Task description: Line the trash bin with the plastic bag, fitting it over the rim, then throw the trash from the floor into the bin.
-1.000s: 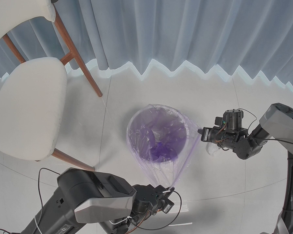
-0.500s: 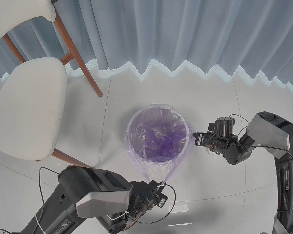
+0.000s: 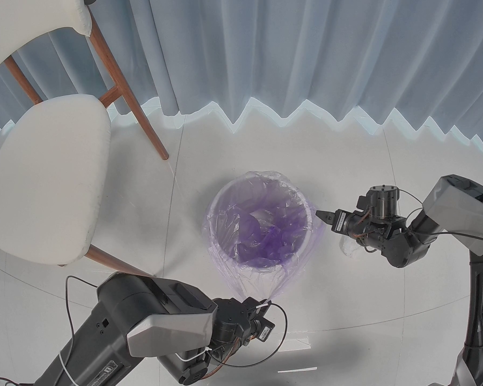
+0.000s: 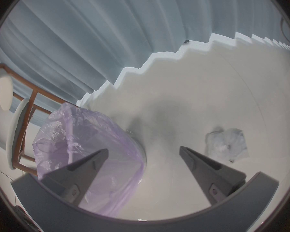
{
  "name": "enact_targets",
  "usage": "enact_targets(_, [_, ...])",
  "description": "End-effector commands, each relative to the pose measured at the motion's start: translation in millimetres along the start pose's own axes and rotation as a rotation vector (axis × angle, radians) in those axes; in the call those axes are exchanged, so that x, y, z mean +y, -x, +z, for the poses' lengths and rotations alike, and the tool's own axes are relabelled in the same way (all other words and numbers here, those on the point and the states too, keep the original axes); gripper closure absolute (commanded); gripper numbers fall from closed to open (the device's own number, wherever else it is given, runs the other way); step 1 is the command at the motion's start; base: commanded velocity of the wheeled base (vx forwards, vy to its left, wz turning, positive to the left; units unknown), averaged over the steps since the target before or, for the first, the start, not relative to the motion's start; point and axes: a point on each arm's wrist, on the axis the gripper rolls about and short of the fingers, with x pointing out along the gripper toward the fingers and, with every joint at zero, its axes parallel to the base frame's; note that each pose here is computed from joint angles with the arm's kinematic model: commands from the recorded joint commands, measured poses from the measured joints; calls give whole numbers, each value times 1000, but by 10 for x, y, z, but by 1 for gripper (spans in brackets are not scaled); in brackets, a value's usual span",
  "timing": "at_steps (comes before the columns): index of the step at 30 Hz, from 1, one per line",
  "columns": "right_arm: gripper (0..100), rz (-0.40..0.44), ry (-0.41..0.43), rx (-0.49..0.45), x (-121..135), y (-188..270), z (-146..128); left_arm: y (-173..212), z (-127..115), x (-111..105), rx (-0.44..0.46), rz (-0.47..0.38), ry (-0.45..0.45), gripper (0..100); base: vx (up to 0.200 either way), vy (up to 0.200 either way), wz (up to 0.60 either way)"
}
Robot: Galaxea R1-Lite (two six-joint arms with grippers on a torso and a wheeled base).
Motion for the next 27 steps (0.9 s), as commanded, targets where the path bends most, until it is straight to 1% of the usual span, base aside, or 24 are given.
enact_targets(1, [0,-42,-28,-20,-69,360,139,10,20,-22,-5,-10,0,100,0,0,0])
enact_targets(3, [0,-77,-43,-2,-161,521,89,23,-19,-41,9,-18,-3,100,0,0,0])
enact_targets(4, [0,-89,-49,-14,-188,587,107,25,-22,-40,11,-18,-1,100,0,0,0])
enact_targets(5, [0,-89,-49,-14,-188,587,107,25,-22,-40,11,-18,-1,0,0,0,0])
enact_targets(6, [0,-120,-67,-43,-283,736,142,20,-14,-41,6,-18,12,0,0,0,0])
enact_targets(10, [0,-154,-118,-121,-407,1142,240,79,39,-70,4,-30,28,0,0,0,0])
enact_targets(15, [0,-183,-196,-192,-441,1729,246,450,316,-131,4,-55,46,0,0,0,0])
enact_targets(16, [0,-186,-200,-197,-439,1788,243,505,341,-141,6,-59,48,0,0,0,0])
enact_targets(18, [0,-201,-207,-221,-450,1974,248,747,463,-135,12,-62,47,0,0,0,0])
enact_targets(19, [0,-212,-209,-237,-456,2081,247,951,548,-112,16,-50,47,0,0,0,0])
enact_targets(20, [0,-212,-211,-239,-456,2090,249,970,552,-107,17,-49,48,0,0,0,0])
enact_targets(21, [0,-221,-211,-257,-462,2187,253,1166,634,-49,16,-26,74,0,0,0,0])
enact_targets(23, [0,-231,-211,-269,-470,2292,235,1395,761,65,-8,17,145,0,0,0,0])
enact_targets(25, [0,-232,-212,-271,-452,2381,194,1550,848,292,-38,105,276,0,0,0,0])
enact_targets(26, [0,-233,-212,-270,-443,2413,172,1590,860,407,-50,144,352,0,0,0,0])
enact_targets(27, [0,-232,-212,-271,-434,2439,160,1614,856,477,-55,168,419,0,0,0,0])
